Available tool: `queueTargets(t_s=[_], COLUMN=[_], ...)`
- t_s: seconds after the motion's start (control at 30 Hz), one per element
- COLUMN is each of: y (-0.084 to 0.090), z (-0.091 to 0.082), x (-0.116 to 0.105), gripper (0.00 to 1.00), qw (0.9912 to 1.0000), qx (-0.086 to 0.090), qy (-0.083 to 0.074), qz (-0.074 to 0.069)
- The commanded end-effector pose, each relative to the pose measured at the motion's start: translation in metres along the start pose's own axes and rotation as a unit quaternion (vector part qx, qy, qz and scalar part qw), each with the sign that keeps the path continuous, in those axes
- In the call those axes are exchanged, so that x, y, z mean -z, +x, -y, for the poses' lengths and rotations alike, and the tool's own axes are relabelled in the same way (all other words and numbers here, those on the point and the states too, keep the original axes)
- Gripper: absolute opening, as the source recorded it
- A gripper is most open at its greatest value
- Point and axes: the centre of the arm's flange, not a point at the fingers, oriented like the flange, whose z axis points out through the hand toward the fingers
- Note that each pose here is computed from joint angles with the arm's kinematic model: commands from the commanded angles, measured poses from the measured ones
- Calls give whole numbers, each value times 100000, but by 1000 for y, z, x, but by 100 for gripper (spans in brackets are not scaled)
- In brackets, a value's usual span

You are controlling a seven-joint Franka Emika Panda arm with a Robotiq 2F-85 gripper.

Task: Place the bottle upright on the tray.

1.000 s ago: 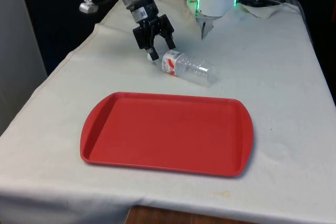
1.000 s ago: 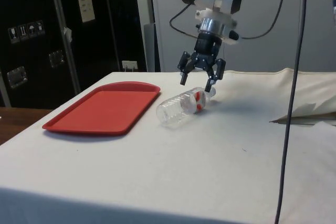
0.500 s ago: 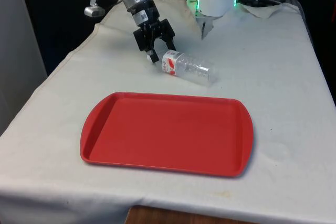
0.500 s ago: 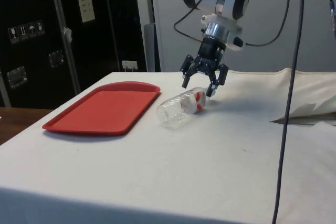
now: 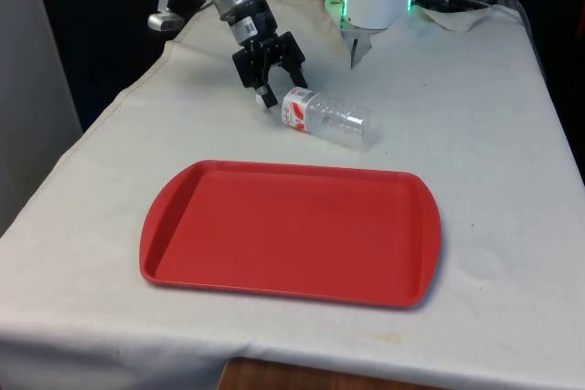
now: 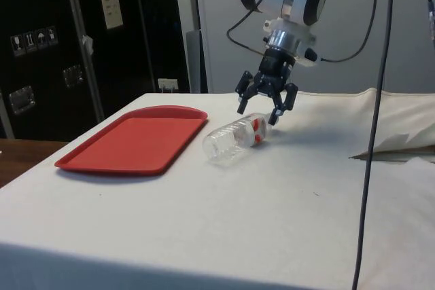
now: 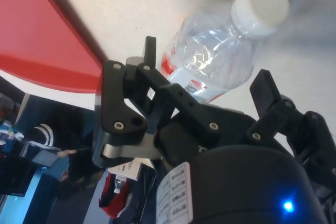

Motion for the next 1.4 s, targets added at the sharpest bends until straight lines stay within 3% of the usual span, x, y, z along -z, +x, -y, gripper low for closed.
queueTargets(t_s=[0.0, 0.17, 0.4, 0.7, 0.97, 1.0, 1.07, 1.3, 1.37], y=[-1, -1, -1, 2, 5, 5, 6, 7, 8], z=[0, -3, -1, -2, -2, -3, -3, -6, -6], x=[-2, -5, -12, -17, -19, -20, -19, -19, -20], gripper=[100, 100, 100, 100, 100, 100, 100, 100, 100], qw=[99999, 99999, 99988, 99971, 99837, 99866, 99811, 99806, 99776], qx=[-199, -341, -1170, -1910, -2697, -2732, -2731, -2647, -2459], qy=[448, -281, 363, -144, 1421, 906, 1560, 867, 1346], qz=[186, 195, 937, 1436, 4815, 4294, 5284, 5568, 6074])
